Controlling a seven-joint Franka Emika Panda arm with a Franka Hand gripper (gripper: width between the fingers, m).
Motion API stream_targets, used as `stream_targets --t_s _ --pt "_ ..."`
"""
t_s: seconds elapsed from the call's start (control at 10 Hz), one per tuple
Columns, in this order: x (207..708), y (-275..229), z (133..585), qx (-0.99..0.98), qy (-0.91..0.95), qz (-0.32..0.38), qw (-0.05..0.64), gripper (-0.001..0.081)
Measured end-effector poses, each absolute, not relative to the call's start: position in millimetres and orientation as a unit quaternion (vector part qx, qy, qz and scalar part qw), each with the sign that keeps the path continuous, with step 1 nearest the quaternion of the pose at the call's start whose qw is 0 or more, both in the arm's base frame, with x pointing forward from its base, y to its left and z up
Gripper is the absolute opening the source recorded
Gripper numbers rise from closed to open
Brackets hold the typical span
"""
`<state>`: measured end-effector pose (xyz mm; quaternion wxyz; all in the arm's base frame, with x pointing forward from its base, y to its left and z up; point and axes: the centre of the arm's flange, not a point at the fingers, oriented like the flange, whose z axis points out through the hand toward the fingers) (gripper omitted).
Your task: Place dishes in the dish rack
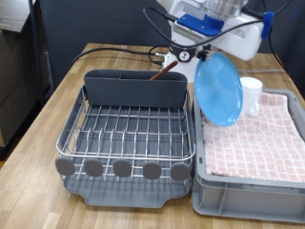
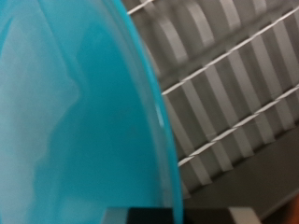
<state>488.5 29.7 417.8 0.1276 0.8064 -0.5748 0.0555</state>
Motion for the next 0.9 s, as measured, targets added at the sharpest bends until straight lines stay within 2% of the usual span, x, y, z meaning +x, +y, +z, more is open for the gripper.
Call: stream_targets --t_s 0.6,0.9 --pt "483 -66 464 0.851 -0.453 0.130 0.231 0.0020" --pt "483 -71 467 0.858 -0.439 0.134 0.232 0.0020"
